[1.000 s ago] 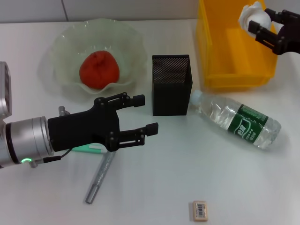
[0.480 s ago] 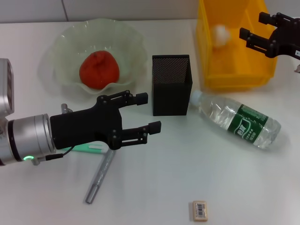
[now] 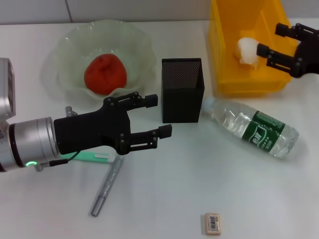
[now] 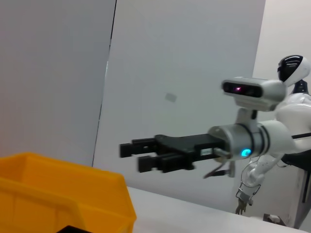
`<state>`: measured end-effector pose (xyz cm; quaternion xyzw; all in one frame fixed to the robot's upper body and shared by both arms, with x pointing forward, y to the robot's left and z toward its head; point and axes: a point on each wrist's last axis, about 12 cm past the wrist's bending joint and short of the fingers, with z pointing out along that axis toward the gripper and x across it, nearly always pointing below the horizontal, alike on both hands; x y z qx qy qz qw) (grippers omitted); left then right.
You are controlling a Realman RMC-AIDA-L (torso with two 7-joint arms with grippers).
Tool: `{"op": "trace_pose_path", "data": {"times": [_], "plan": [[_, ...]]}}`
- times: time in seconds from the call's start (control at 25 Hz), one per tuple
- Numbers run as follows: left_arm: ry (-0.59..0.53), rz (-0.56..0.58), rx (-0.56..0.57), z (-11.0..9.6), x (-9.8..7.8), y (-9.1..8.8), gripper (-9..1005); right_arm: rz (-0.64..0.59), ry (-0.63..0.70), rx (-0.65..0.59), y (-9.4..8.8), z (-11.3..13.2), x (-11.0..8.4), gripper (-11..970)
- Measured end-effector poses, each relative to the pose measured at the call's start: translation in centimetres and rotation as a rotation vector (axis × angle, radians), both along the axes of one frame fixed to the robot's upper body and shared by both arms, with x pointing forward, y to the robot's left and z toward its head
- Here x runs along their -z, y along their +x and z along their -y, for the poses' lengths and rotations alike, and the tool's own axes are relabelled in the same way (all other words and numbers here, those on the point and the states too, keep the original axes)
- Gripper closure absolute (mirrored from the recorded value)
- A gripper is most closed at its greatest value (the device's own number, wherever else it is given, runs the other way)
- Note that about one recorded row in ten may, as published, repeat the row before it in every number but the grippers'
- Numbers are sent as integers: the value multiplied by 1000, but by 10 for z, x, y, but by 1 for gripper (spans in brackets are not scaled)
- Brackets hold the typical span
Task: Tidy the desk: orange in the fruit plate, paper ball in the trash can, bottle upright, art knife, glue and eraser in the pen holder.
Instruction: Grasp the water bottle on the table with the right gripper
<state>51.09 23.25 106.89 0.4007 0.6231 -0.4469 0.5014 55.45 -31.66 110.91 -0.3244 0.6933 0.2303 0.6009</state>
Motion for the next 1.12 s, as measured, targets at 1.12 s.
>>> {"op": "trace_pose_path", "data": {"times": [1.12], "plan": [[2, 26, 15, 5, -5, 6, 261, -604, -216, -108, -18, -6, -87, 124]]}}
